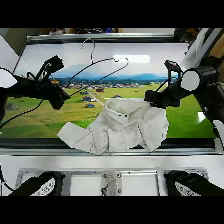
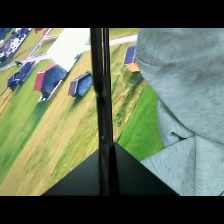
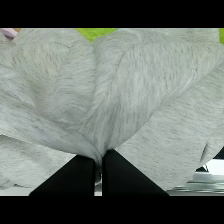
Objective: Fold the clothes and pants, and hang the long-sleeved shirts on hangers.
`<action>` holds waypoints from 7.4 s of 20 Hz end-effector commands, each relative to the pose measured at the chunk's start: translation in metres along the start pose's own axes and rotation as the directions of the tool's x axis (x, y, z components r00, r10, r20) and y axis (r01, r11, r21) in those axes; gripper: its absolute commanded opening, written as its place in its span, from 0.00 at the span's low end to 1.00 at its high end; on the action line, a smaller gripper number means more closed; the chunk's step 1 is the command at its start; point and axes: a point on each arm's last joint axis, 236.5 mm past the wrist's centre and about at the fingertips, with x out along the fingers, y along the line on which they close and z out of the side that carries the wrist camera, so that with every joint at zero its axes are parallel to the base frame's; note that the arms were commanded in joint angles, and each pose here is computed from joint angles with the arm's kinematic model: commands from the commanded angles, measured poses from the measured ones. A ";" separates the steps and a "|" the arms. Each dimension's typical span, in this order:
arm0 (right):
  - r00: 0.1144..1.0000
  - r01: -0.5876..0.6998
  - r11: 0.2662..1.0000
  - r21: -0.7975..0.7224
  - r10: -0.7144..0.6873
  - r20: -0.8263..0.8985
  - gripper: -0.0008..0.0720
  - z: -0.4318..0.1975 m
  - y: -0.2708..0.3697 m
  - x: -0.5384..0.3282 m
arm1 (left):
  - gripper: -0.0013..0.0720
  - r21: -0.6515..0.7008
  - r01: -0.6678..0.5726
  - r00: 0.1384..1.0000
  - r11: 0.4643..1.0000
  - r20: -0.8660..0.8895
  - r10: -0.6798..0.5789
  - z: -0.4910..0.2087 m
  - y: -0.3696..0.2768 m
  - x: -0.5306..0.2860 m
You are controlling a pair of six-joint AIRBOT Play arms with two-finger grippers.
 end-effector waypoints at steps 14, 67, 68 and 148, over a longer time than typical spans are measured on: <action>0.994 -0.110 0.994 -0.002 0.110 0.025 0.04 0.007 0.028 -0.029 | 0.03 0.298 0.401 0.862 0.866 0.197 -0.467 -0.049 -0.048 0.008; 0.932 -0.350 0.826 -0.442 0.355 -0.074 0.04 -0.028 0.188 -0.043 | 0.03 0.337 0.428 0.847 0.839 0.174 -0.502 -0.028 -0.105 0.113; 0.932 -0.350 0.826 -0.442 0.355 -0.074 0.04 -0.028 0.188 -0.043 | 0.03 0.337 0.428 0.847 0.839 0.174 -0.502 -0.028 -0.105 0.113; 0.406 -0.509 0.122 -0.852 0.907 -0.112 0.04 -0.038 0.035 -0.009 | 0.03 0.349 0.487 0.811 0.801 0.160 -0.563 -0.031 -0.119 0.104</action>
